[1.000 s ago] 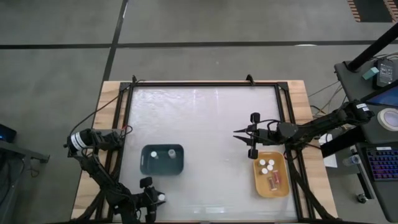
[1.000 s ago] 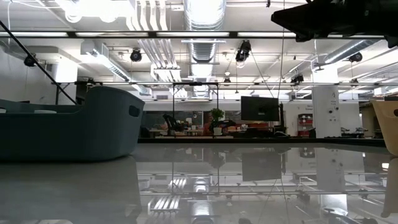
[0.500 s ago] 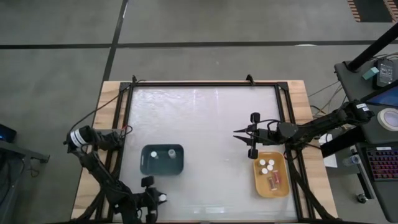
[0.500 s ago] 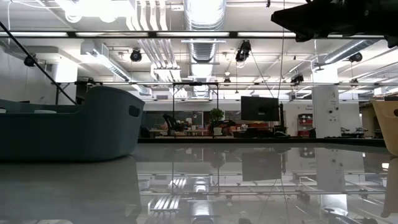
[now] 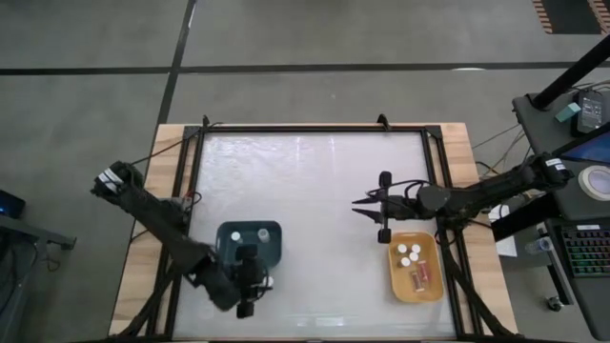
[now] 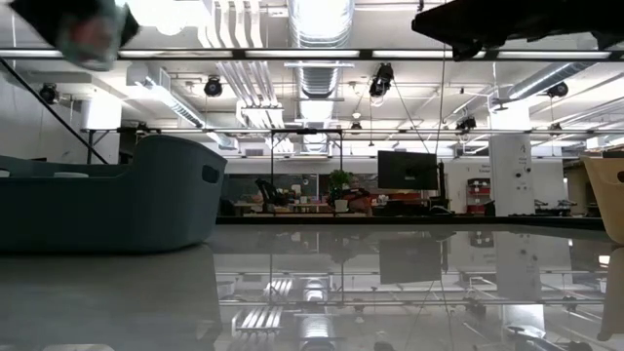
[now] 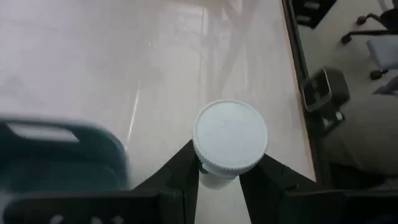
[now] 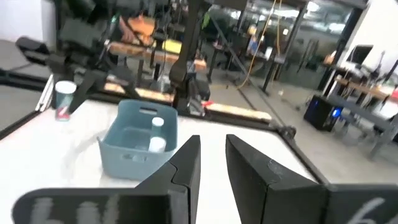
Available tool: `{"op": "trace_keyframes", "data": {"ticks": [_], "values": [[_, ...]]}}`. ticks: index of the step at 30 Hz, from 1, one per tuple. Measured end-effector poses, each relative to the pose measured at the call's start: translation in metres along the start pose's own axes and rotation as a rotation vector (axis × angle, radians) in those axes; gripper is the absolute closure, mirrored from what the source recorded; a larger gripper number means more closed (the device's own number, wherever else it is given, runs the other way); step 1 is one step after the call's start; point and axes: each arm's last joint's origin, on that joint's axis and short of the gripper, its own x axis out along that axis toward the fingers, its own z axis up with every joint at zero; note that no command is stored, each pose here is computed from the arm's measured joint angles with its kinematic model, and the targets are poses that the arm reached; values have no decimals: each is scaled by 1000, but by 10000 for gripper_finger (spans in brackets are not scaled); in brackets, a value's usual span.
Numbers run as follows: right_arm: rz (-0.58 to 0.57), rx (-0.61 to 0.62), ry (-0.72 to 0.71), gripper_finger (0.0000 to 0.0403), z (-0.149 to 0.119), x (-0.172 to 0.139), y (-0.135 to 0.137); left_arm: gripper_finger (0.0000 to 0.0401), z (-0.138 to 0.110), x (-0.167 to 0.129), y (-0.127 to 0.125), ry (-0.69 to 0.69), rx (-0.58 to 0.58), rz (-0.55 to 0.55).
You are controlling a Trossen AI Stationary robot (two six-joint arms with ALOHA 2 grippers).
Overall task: Pick and place medicine bottles into bin by pill shape (circle, oval)
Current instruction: Put the blue bottled capsules into the yellow bin
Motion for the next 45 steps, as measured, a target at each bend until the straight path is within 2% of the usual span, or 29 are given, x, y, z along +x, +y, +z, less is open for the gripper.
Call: {"op": "trace_keyframes", "data": {"ticks": [4, 9, 15, 23, 36, 45], "values": [[25, 34, 57, 335, 7, 8, 2, 321, 18, 0, 17, -6, 68, -6], [70, 37, 82, 335, 12, 19, 11, 321, 32, 4, 34, -26, 165, 40], [101, 61, 103, 335, 17, 39, 22, 321, 39, 9, 45, -28, 270, 78], [138, 46, 161, 335, 15, 77, 42, 321, 40, 10, 48, -21, 394, 89], [174, 17, 194, 335, 13, 143, 78, 321, 37, 10, 50, 0, 405, 101], [190, 12, 193, 335, 15, 171, 95, 321, 37, 10, 50, 3, 406, 102]]}}
